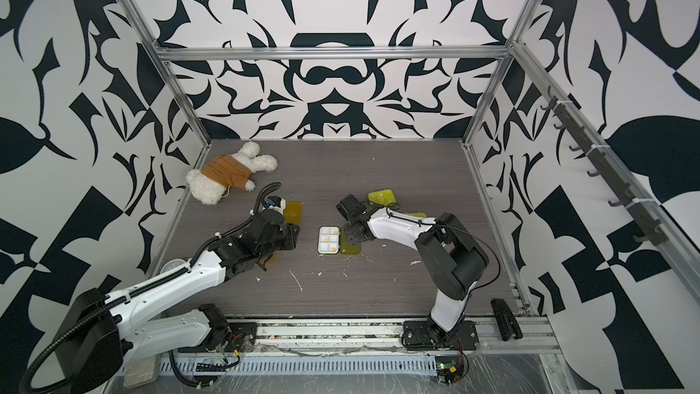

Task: Close pillboxes
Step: Move the pillbox to the center of the board, then close the lid on the pillbox.

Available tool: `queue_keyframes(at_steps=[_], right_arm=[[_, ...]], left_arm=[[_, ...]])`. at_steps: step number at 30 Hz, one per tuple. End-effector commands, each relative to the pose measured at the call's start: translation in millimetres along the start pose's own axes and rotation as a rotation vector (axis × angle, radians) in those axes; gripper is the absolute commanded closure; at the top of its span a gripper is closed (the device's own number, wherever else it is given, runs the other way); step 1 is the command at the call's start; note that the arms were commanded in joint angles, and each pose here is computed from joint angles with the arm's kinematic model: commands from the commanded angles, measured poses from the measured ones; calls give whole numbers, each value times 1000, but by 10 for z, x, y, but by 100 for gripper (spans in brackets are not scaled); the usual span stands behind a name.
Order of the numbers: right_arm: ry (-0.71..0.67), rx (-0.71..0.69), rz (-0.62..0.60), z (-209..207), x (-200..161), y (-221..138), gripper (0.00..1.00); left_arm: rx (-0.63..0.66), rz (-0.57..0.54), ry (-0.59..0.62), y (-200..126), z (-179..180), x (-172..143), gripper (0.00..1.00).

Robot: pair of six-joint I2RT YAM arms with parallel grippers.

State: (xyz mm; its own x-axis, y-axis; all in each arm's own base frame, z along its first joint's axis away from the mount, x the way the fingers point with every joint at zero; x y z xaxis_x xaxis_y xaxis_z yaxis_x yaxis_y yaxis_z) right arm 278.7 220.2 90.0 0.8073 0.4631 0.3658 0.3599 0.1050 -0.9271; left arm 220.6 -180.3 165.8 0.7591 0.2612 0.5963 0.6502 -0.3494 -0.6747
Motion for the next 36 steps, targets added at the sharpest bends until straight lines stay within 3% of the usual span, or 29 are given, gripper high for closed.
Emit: queue_keyframes(at_steps=[1,6,9,12,15,19,26,36], right_arm=[[-7,28,-36,17,109,-167,74],[52,64,-19,-103,41,-254,73],[97,200,-4,-90,-25,-258,77],[149,315,7,-92,-64,-276,83],[195,268,19,-232,-137,-250,89],[198,209,57,-327,-237,-162,91],[202,254,59,-278,-275,-40,77],[212,284,59,-274,-285,45,76]], left_arm=[[10,23,-6,60,40,-56,63],[24,84,10,184,56,-159,66],[27,117,19,259,51,-209,75],[34,154,33,356,49,-267,91],[42,189,46,433,42,-309,100],[49,226,56,531,25,-354,100],[41,272,59,675,-34,-401,100],[27,299,51,788,-86,-429,100]])
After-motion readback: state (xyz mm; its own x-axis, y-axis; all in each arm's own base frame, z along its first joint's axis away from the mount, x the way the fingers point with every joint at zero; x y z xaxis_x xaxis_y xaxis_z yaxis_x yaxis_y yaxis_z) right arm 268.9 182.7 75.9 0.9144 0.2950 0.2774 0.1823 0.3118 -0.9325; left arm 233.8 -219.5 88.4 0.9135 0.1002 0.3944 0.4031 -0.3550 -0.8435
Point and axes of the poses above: each gripper's point midway between its finger pads, its own y axis out along the fingers, its own z axis along the line the jaws close on, x = y × z, the point moved 6 cm from there along -y, back along the fingers, and after that the axes turned 10 degrees about -y, right-handed, at the moved point
